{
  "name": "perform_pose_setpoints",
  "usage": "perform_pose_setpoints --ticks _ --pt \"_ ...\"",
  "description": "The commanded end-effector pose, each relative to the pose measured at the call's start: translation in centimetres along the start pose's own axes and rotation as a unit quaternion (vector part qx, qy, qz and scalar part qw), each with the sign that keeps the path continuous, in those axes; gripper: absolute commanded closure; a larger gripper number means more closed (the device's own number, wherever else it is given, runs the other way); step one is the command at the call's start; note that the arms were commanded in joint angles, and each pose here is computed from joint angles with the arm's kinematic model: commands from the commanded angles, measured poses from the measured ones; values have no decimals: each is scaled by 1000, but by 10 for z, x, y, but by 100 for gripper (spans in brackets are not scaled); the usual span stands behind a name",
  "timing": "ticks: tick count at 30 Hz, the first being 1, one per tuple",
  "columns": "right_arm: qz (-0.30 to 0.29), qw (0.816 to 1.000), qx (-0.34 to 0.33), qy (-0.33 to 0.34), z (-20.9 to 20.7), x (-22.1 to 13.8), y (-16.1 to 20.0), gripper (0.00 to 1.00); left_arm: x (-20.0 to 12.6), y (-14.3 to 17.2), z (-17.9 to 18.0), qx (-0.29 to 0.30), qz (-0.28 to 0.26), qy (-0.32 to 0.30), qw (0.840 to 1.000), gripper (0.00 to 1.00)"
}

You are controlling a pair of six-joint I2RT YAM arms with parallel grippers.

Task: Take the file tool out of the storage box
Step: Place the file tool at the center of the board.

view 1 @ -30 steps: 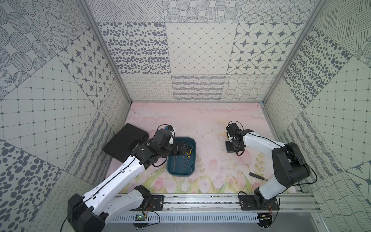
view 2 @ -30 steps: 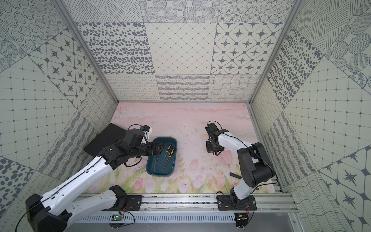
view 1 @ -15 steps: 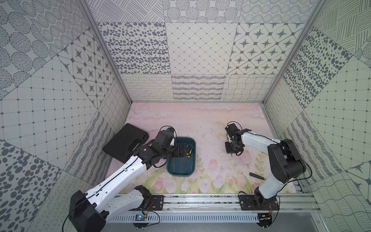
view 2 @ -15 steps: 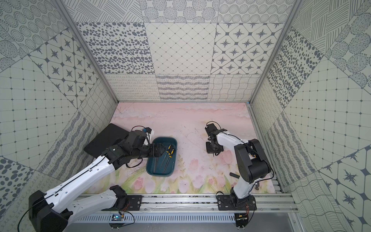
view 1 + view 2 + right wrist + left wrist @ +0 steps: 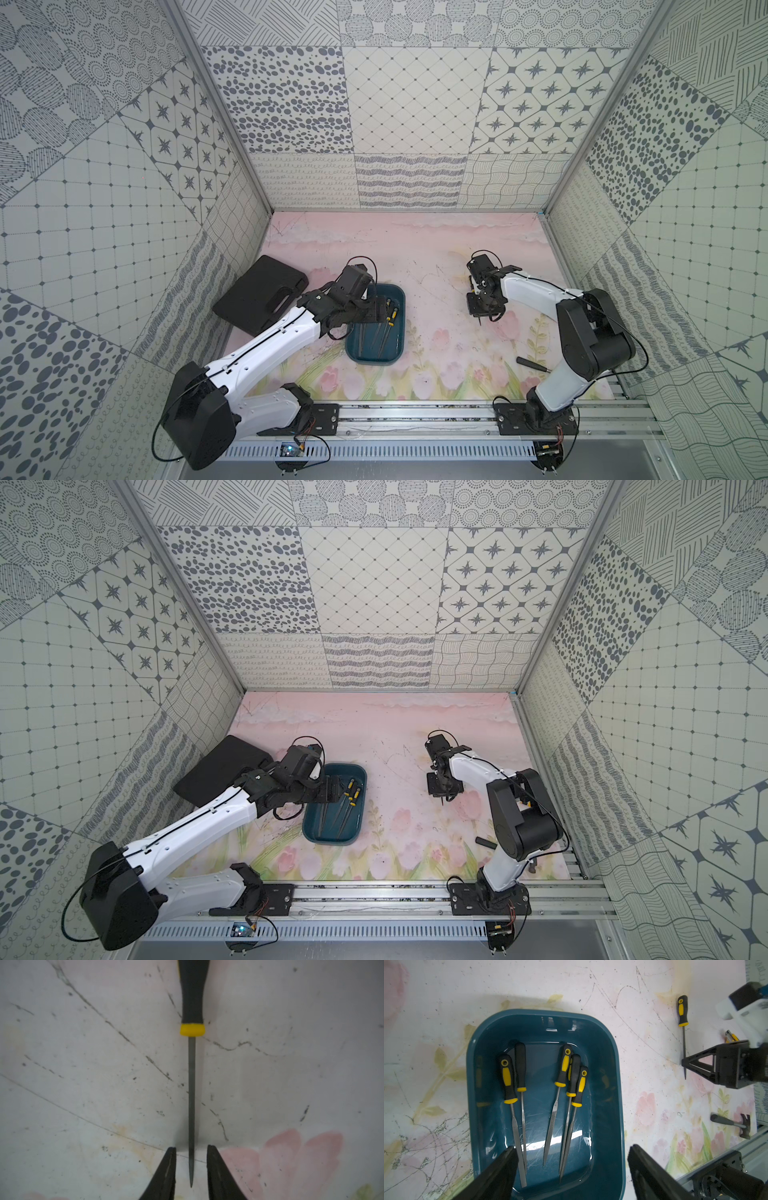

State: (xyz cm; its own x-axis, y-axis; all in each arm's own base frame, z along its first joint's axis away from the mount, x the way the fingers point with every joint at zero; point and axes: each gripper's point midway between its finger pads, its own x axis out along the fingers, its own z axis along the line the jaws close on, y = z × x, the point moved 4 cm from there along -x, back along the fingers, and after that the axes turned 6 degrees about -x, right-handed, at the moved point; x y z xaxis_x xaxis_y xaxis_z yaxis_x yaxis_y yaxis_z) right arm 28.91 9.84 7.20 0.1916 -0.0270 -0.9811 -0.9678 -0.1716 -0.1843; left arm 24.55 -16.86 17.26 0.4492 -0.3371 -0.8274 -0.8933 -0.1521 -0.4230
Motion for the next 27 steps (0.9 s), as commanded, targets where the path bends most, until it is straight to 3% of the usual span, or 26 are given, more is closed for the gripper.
perform_pose_setpoints --ticks 1,6,15,21,27 --pt "-56 998 5 -25 3 -35 -16 62 10 -9 1 29 1 -36 999 21" --pt "-117 989 -11 -85 20 -75 -18 49 30 -21 3 40 12 -79 996 33" --pt "-218 958 -59 -175 48 -139 -6 21 75 -31 15 31 41 -165 985 41" --pt "-232 954 -60 -181 46 -145 3 6 99 -42 31 39 56 -226 972 45" --pt "-234 953 -54 -183 45 -146 6 4 108 -52 49 13 55 -247 967 53"
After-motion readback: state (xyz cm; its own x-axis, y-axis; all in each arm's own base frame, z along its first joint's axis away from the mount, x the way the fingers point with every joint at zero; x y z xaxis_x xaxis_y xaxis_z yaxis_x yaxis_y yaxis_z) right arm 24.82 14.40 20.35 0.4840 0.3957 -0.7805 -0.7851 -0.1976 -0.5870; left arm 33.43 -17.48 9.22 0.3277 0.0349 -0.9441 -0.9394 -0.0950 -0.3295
